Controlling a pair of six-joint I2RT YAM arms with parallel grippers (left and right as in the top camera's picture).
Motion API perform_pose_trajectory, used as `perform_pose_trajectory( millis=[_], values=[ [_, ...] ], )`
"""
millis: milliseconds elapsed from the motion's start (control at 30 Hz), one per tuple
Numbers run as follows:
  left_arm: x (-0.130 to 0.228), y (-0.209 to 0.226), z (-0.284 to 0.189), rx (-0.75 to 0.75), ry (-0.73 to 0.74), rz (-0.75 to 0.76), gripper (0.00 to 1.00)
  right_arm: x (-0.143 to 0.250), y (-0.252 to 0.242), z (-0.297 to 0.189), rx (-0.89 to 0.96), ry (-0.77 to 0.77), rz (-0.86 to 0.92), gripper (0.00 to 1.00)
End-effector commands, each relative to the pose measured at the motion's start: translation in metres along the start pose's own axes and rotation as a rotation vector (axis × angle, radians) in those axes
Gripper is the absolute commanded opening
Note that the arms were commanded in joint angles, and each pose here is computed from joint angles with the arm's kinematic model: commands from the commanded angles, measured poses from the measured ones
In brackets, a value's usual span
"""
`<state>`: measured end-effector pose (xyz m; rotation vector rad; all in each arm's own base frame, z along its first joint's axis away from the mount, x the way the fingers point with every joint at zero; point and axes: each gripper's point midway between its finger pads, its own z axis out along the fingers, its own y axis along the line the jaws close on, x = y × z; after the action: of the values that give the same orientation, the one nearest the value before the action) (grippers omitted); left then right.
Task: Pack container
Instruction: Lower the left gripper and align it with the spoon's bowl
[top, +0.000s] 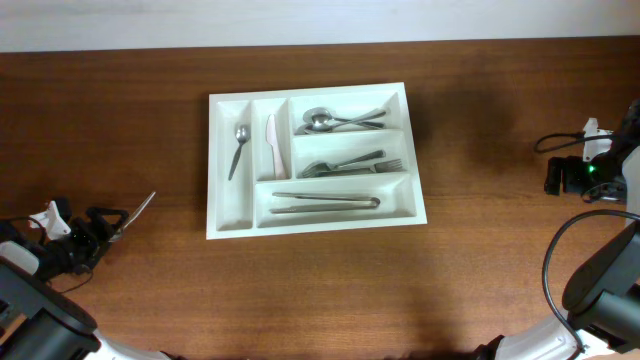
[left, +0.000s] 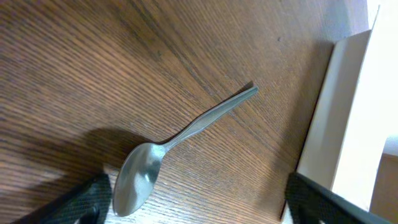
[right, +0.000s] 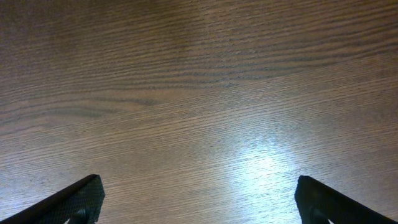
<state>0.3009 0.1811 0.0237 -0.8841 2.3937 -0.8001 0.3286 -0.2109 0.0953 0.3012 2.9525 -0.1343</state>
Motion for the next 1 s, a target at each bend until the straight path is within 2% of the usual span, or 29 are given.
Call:
perform_pose_trajectory(
  millis=[0, 167, 267, 333, 767, 967],
  values=[
    [0.0041, 0.005, 0.0034, -0.008, 0.015, -0.016, 0.82, -0.0012, -0.0023, -0.0042, 0.013, -0.011, 0.008, 0.99],
    [0.004, 0.005, 0.0034, -0.008, 0.015, -0.016, 0.75, -0.0012, -0.0023, -0.0042, 0.013, -0.011, 0.008, 0.99],
    [0.004, 0.0052, 0.0034, -0.008, 0.015, -0.016, 0.75, -0.0012, -0.0023, -0.0042, 0.013, -0.011, 0.008, 0.99],
    [0.0042, 0.0058, 0.0034, -0.012, 0.016, -0.016, 0.71, -0.0013, -0.0024, -0.0042, 0.013, -0.011, 0.008, 0.99],
    [0.0043, 0.0063, 0.0034, -0.015, 0.016, -0.016, 0.65, -0.0012, -0.0023, -0.0042, 0.013, -0.011, 0.008, 0.99],
    [0.0043, 0.0062, 0.0034, -0.015, 0.016, -0.017, 0.55, -0.0012, -0.0023, -0.0042, 0.013, -0.011, 0.008, 0.99]
  ],
)
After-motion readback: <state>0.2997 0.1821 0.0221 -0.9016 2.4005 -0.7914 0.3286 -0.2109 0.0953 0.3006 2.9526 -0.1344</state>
